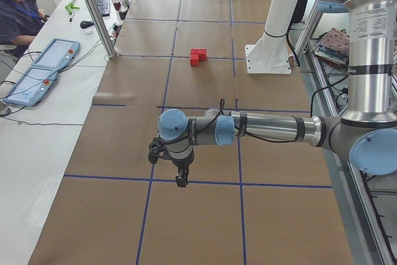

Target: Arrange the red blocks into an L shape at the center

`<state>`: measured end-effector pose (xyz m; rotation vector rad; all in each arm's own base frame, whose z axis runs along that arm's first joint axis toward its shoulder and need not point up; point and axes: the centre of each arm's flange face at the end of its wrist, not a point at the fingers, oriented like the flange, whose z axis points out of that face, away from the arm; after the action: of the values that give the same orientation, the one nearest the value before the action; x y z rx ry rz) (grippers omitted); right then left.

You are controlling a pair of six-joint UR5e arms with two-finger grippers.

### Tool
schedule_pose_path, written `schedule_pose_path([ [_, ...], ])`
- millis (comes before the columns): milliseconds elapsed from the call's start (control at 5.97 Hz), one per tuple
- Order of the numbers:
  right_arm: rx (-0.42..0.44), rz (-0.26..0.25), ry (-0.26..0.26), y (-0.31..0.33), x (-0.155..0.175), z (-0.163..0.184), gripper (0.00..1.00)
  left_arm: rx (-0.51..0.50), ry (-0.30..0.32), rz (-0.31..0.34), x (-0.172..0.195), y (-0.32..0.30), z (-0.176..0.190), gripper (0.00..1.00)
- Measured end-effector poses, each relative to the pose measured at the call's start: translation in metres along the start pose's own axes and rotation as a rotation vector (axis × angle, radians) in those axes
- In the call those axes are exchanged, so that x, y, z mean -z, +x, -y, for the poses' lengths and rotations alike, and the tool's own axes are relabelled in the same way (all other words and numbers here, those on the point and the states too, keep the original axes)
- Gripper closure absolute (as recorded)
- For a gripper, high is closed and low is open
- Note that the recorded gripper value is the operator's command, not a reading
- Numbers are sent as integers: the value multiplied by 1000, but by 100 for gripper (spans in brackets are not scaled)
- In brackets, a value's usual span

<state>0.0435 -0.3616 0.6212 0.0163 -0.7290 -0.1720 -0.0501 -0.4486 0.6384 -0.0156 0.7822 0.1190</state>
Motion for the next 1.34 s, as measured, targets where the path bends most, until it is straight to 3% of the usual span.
schedule_pose_path([
  [502, -2, -1, -2, 1, -1, 0, 0, -37, 32, -19, 4, 7, 8, 0],
  [1340, -1, -1, -1, 0, 0, 0, 0, -41, 28, -23, 2, 8, 4, 0],
])
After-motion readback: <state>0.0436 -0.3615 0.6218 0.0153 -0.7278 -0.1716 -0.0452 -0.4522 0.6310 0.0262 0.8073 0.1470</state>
